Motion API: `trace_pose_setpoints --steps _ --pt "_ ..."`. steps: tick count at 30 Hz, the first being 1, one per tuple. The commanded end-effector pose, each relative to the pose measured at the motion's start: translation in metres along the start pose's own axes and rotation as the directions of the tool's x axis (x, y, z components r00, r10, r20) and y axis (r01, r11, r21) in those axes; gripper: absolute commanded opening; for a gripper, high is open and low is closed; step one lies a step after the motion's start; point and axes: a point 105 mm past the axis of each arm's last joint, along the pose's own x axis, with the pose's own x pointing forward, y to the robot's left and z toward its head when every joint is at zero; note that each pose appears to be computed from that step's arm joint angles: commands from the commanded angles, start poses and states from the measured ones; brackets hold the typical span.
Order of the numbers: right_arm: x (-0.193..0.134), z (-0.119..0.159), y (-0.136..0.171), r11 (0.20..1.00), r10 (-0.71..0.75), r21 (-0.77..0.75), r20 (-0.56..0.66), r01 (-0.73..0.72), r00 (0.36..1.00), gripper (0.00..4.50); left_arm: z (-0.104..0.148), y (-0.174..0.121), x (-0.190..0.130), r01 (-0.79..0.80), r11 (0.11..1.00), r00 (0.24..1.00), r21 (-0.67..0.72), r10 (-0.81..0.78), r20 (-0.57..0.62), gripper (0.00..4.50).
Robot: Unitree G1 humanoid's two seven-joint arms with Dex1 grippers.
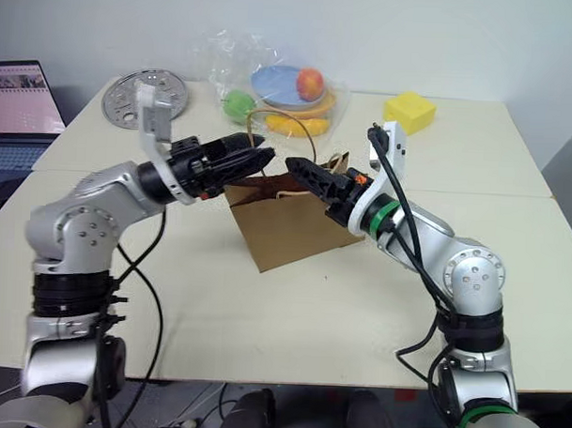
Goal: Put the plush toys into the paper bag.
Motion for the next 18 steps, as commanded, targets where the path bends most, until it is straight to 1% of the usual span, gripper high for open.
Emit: trace_pose_setpoints --steps 1,2,3,6,8,10,11,12,14,15,18 --pt "-0.015 0.011 0.017 0.998 0.068 -0.016 0.015 -0.068 0.998 4.50 0.015 -0.010 -0.017 0.037 0.997 0.999 0.067 -0.036 -0.016 4.11" --pt "-0.018 0.012 0.018 0.998 0.068 -0.020 0.012 -0.067 0.998 4.50 0.015 -0.009 -0.022 0.028 0.996 0.999 0.082 -0.026 -0.031 4.41" --pt "-0.019 0.013 0.018 0.998 0.067 -0.022 0.009 -0.067 0.998 4.50 0.015 -0.008 -0.025 0.023 0.995 0.999 0.093 -0.019 -0.042 4.46" --pt "-0.024 0.016 0.021 0.997 0.075 -0.026 -0.002 -0.075 0.997 4.50 0.016 -0.004 -0.034 0.001 0.991 0.998 0.133 0.006 -0.057 4.46" --pt "-0.028 0.018 0.023 0.996 0.074 -0.046 -0.016 -0.074 0.997 4.50 0.015 0.000 -0.047 -0.017 0.981 0.996 0.193 0.034 -0.088 4.46" --pt "-0.035 0.020 0.027 0.995 0.098 -0.029 -0.028 -0.099 0.995 4.50 0.010 0.002 -0.057 -0.030 0.981 0.995 0.192 0.047 -0.083 4.46" --pt "-0.040 0.017 0.028 0.993 0.107 -0.041 -0.053 -0.109 0.993 4.50 -0.002 0.001 -0.061 -0.012 0.975 0.992 0.221 0.039 -0.120 4.46" --pt "-0.045 0.014 0.031 0.988 0.130 -0.066 -0.089 -0.136 0.987 4.50 -0.012 0.004 -0.061 -0.022 0.964 0.990 0.265 0.058 -0.130 4.46" --pt "-0.051 0.009 0.037 0.975 0.184 -0.096 -0.139 -0.199 0.973 4.50 -0.032 0.008 -0.061 -0.029 0.965 0.989 0.259 0.065 -0.132 4.46" --pt "-0.052 0.009 0.039 0.970 0.204 -0.106 -0.153 -0.221 0.967 4.50 -0.036 0.010 -0.059 -0.038 0.959 0.990 0.279 0.075 -0.122 4.46" --pt "-0.056 0.008 0.051 0.943 0.267 -0.145 -0.207 -0.300 0.941 4.50 -0.045 0.004 -0.050 -0.004 0.974 0.994 0.227 0.028 -0.103 4.46"
